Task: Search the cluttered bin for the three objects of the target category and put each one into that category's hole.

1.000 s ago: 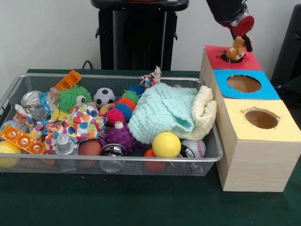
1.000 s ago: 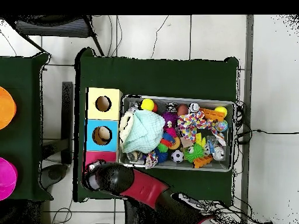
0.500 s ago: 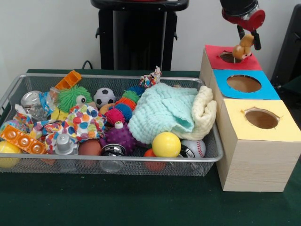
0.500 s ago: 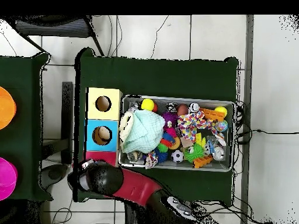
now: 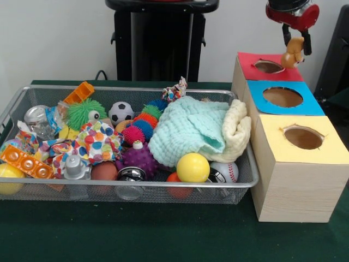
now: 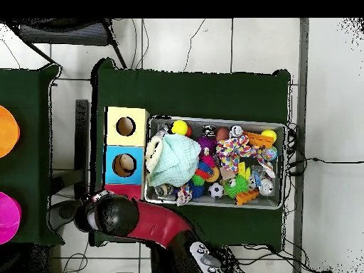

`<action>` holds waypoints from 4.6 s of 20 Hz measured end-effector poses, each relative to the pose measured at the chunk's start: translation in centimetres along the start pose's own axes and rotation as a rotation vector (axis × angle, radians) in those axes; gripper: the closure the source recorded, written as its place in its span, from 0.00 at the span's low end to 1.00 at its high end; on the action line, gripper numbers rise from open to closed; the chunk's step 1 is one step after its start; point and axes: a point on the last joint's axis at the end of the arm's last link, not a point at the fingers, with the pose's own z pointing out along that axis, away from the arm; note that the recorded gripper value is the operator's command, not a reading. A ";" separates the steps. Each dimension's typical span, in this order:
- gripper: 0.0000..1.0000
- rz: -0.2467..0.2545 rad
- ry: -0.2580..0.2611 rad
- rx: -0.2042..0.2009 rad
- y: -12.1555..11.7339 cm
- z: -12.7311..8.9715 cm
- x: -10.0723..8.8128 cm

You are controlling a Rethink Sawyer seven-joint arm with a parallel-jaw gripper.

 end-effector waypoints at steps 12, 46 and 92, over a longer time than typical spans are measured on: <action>0.00 -0.031 -0.071 0.058 1.1 -2.7 -4.7; 0.00 -0.021 -0.158 0.074 3.7 -3.0 -6.0; 1.00 0.014 -0.152 0.140 0.1 -2.3 -1.2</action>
